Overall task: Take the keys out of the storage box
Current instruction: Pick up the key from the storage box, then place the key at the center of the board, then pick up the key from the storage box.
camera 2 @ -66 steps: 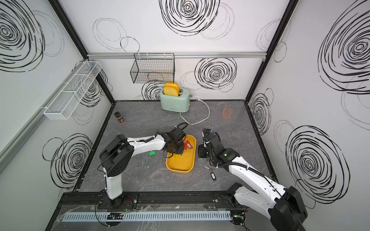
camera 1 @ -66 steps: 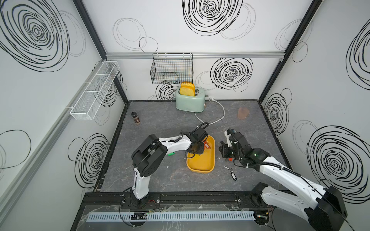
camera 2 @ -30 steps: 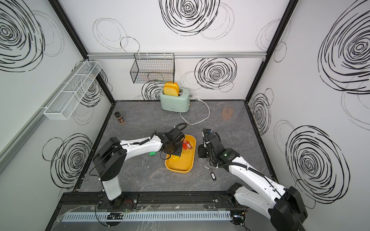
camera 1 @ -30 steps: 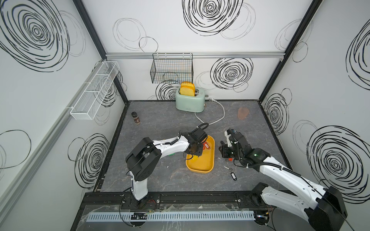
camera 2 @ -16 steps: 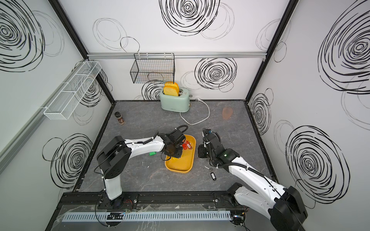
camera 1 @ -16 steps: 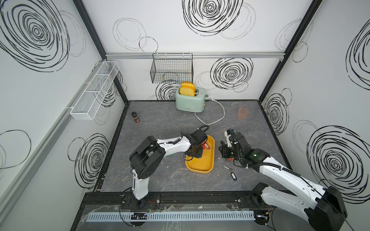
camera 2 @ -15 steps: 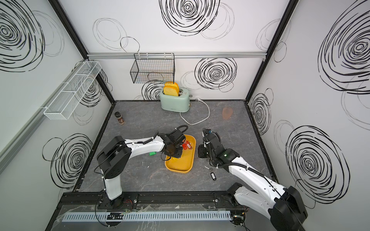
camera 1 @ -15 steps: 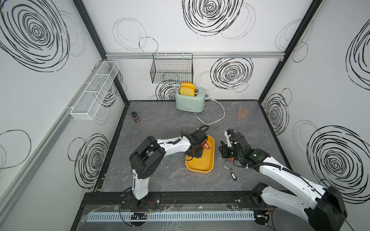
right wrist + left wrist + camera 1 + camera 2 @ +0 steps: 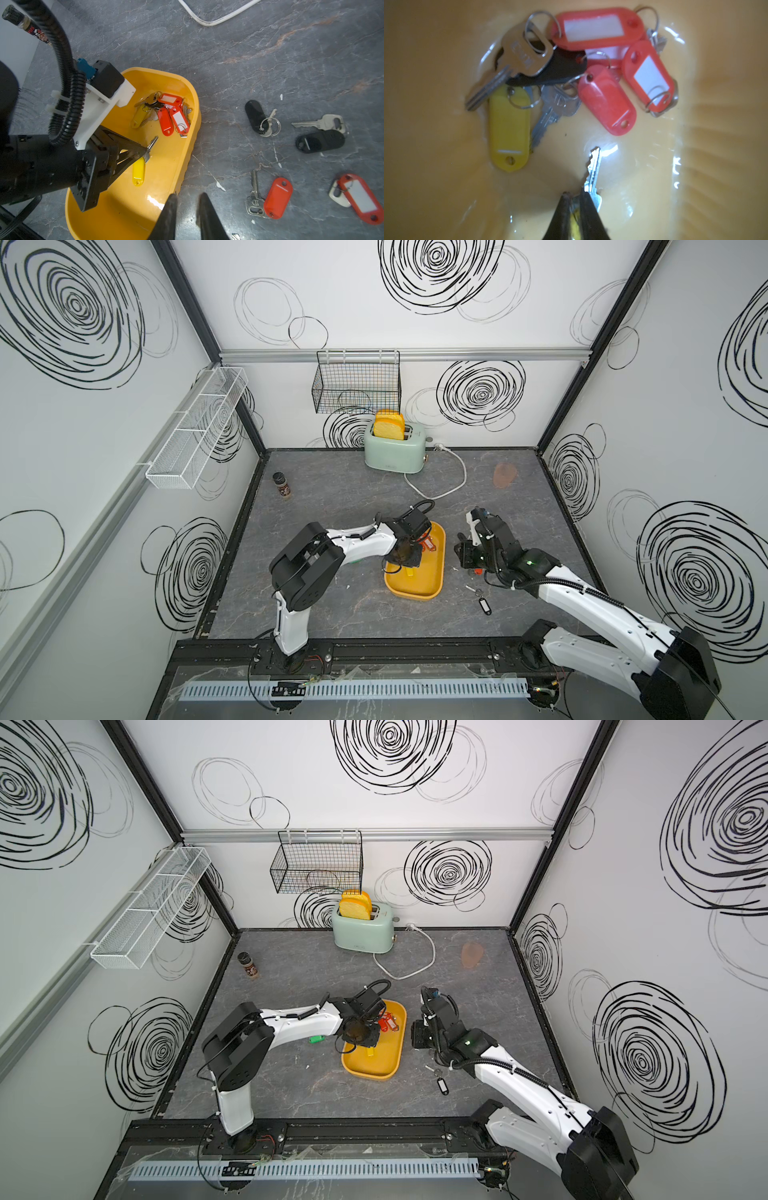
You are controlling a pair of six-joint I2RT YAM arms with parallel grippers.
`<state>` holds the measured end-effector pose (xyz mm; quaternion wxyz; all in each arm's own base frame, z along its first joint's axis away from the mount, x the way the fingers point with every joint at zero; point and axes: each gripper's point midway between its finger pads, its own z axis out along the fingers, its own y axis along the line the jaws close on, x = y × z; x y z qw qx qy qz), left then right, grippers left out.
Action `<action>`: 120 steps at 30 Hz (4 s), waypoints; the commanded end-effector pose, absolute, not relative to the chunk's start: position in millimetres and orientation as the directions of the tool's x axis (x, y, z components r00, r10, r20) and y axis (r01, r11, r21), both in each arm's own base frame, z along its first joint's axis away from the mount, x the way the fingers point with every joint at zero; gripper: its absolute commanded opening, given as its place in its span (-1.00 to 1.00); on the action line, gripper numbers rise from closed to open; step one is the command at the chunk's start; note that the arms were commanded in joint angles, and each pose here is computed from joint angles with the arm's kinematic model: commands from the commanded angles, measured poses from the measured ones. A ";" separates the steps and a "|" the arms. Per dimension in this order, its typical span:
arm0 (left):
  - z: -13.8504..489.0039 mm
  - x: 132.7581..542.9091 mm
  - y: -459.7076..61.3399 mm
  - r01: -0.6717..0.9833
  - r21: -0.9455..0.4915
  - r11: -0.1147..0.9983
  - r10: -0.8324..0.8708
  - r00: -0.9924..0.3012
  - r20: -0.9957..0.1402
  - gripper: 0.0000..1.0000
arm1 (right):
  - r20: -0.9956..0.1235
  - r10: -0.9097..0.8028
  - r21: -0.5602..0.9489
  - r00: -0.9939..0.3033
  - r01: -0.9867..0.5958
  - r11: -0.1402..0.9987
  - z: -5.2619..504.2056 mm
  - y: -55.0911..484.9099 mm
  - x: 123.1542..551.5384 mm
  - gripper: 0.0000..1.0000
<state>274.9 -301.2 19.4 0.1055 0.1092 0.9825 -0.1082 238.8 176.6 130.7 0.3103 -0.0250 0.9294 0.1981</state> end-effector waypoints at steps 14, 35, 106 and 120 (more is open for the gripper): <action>70.8 293.3 -310.4 0.264 -0.197 0.944 0.184 -0.919 -0.348 -1.00 | -0.595 0.097 0.352 -0.798 -0.150 0.924 133.0 171.9 239.7 -0.53; 172.5 286.3 -193.0 0.111 -0.223 0.968 -0.026 -0.844 -0.535 -1.00 | -0.593 0.079 0.372 -0.801 -0.185 0.910 140.8 187.3 244.8 -0.53; 107.2 247.8 -160.2 0.082 -0.421 0.903 -0.123 -0.891 -0.436 0.28 | -0.497 -0.358 0.187 -0.791 -0.501 0.845 69.6 289.9 319.9 -0.32; 101.7 247.5 -155.5 0.065 -0.418 0.906 -0.132 -0.895 -0.426 0.29 | -0.465 -0.409 0.176 -0.785 -0.535 0.827 39.3 306.5 322.7 -0.32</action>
